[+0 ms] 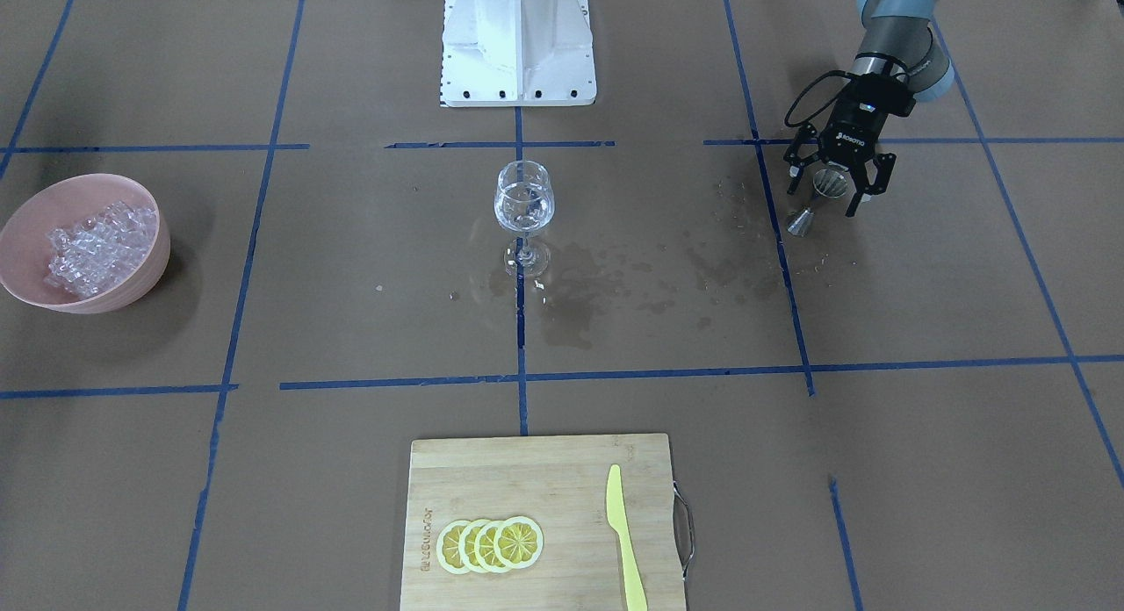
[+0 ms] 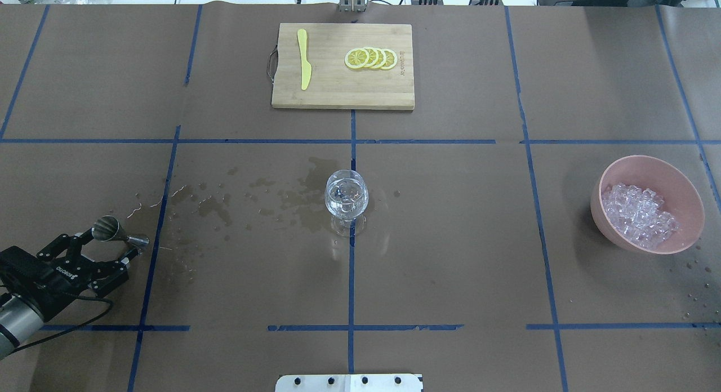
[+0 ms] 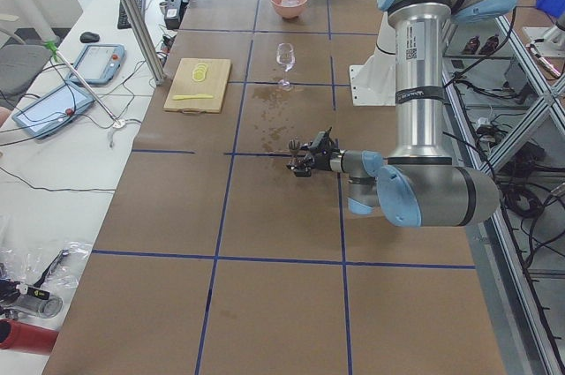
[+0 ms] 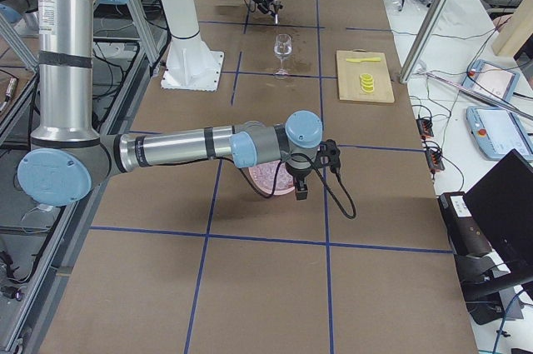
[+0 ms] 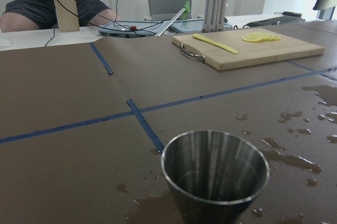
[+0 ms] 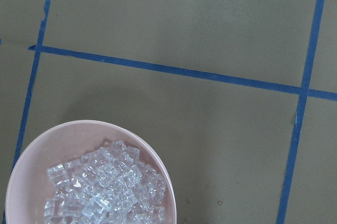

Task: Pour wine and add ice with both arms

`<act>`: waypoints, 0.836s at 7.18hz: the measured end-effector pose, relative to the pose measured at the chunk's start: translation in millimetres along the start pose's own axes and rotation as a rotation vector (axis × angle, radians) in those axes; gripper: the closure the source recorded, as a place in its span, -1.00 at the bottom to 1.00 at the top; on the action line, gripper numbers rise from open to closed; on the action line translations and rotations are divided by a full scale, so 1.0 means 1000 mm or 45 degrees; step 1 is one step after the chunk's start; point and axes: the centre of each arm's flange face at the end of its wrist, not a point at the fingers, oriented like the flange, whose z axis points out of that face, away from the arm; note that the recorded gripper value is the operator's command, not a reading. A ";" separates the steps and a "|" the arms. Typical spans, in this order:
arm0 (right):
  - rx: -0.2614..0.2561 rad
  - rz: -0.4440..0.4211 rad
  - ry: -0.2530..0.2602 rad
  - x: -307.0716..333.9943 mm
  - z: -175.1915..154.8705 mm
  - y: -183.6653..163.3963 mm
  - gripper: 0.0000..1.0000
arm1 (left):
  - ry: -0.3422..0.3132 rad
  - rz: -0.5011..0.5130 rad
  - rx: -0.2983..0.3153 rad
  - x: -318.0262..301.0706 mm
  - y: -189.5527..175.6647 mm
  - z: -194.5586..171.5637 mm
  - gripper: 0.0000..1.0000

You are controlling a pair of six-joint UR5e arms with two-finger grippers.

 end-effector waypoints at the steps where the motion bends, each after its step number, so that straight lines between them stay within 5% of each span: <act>1: 0.000 0.001 0.000 0.000 0.000 0.001 -1.00 | 0.038 0.045 -0.101 0.004 -0.008 -0.010 -1.00; 3: -0.001 0.002 0.001 0.000 0.000 0.001 -1.00 | 0.096 0.147 -0.286 -0.005 -0.008 -0.031 -1.00; 6: -0.004 0.004 0.001 0.001 0.001 0.002 -1.00 | 0.108 0.353 -0.455 -0.054 -0.002 -0.062 -1.00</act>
